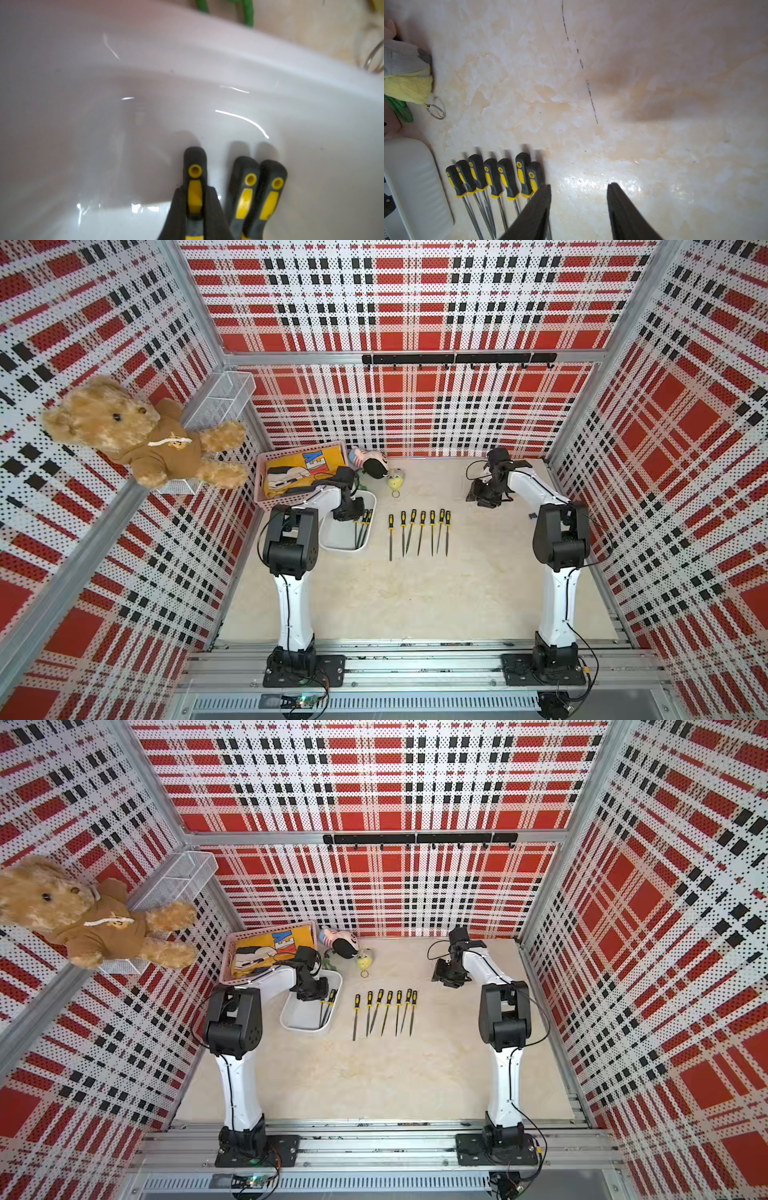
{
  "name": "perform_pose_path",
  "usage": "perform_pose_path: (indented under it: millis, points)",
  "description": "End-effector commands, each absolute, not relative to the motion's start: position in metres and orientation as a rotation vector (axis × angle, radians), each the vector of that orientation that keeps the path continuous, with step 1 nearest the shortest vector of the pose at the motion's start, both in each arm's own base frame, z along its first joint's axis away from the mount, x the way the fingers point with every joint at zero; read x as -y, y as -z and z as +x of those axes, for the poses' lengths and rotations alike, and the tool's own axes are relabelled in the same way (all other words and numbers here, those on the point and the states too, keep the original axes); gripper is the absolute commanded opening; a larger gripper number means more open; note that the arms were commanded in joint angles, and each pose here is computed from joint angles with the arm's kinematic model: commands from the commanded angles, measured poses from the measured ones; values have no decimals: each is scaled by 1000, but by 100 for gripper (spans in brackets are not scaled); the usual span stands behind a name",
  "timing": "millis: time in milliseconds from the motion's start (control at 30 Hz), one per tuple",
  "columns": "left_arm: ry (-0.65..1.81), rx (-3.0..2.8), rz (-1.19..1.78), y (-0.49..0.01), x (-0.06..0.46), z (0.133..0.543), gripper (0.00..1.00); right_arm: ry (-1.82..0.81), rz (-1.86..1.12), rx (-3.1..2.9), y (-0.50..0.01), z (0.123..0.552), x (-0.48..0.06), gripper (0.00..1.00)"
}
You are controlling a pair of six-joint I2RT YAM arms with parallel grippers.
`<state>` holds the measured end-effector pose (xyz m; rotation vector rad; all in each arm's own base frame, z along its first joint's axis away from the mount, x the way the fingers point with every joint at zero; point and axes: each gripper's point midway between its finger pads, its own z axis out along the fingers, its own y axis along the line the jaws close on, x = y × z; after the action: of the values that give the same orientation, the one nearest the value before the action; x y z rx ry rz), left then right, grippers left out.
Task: Take the file tool out of the storage box
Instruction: Pick up the file tool from the storage box.
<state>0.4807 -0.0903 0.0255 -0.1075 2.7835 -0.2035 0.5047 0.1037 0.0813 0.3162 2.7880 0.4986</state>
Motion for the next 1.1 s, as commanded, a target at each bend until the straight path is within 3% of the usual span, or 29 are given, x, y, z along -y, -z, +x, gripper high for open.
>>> perform_pose_path:
  millis: [0, 200, 400, 600, 767, 1067]
  points:
    - [128, -2889, -114, 1, 84, 464, 0, -495, 292, -2729, -106, 508, -99, 52]
    - [208, -2758, -53, -56, 93, 487, 0, -707, 169, -2595, -142, 515, -125, 53]
    - [766, -2471, 200, -172, 147, 505, 0, -1198, -98, -2237, -222, 504, -185, 59]
    - [1100, -2216, 529, -248, 195, 475, 0, -1456, -357, -2098, -258, 476, -254, 60]
    - [1323, -2077, 709, -269, 219, 440, 0, -1571, -465, -2003, -276, 466, -300, 58]
    - [1461, -1976, 811, -286, 235, 416, 0, -1641, -522, -1923, -292, 465, -332, 56]
